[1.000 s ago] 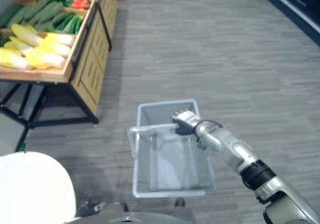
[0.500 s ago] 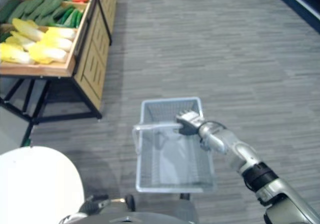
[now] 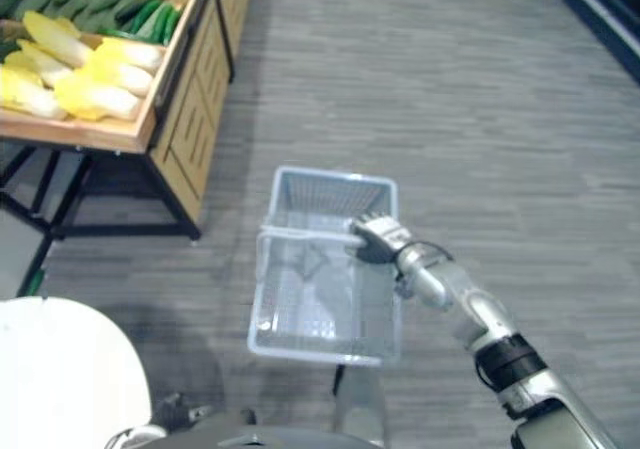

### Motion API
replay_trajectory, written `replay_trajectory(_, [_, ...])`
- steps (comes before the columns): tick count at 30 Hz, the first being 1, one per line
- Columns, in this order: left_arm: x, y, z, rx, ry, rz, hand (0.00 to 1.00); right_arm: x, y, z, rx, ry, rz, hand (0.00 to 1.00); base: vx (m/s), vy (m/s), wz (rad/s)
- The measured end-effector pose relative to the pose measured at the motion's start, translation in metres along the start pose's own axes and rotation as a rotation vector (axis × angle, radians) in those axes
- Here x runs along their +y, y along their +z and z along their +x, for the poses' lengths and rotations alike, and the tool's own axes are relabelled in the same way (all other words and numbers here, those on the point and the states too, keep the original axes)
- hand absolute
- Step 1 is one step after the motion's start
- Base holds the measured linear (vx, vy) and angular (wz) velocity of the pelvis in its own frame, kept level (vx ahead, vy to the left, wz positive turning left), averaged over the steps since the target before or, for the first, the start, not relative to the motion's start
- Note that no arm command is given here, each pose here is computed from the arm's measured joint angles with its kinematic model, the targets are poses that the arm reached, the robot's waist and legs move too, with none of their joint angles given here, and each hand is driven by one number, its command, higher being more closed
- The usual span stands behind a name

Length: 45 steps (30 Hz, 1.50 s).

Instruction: Pick vegetable in the basket

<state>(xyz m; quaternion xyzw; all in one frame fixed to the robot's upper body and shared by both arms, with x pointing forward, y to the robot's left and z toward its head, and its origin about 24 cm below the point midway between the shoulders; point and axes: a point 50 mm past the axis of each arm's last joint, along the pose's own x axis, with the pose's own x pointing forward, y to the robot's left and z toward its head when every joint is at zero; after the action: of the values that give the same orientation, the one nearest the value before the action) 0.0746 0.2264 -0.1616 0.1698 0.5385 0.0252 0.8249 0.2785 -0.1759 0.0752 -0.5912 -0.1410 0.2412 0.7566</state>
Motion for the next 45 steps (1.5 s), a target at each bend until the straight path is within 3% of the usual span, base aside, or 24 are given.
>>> replay_trajectory(3, [-0.024, 0.003, -0.002, -0.005, -0.059, -0.020, 0.00, -0.010, -0.008, -0.004, 0.030, -0.021, -0.024, 1.00, 0.65, -0.376, 0.25])
replay_trajectory(17, [-0.011, 0.017, 0.000, -0.056, 0.047, -0.251, 0.00, 0.010, -0.013, -0.016, 0.105, 0.000, 0.046, 1.00, 0.48, -0.127, 0.01])
replay_trajectory(21, [-0.018, -0.007, -0.006, 0.020, 0.039, -0.263, 0.00, 0.022, -0.008, -0.016, 0.105, 0.011, 0.097, 1.00, 0.47, 0.244, -0.13])
replay_trajectory(27, [-0.010, 0.003, -0.003, -0.010, 0.064, -0.282, 0.00, 0.030, -0.006, -0.019, 0.099, 0.061, 0.106, 1.00, 0.43, 0.188, 0.22])
replay_trajectory(31, [-0.004, -0.014, -0.007, 0.038, 0.077, -0.262, 0.00, 0.039, -0.002, -0.020, 0.089, 0.077, 0.131, 1.00, 0.31, 0.151, 0.16])
replay_trajectory(34, [0.000, -0.032, -0.011, 0.087, 0.069, -0.169, 0.00, 0.053, 0.004, -0.018, 0.098, 0.093, 0.180, 1.00, 0.38, 0.097, 0.46])
replay_trajectory(45, [0.009, -0.013, -0.004, 0.051, 0.087, -0.169, 0.00, 0.048, 0.001, -0.016, 0.096, 0.086, 0.164, 1.00, 0.41, -0.181, 1.03])
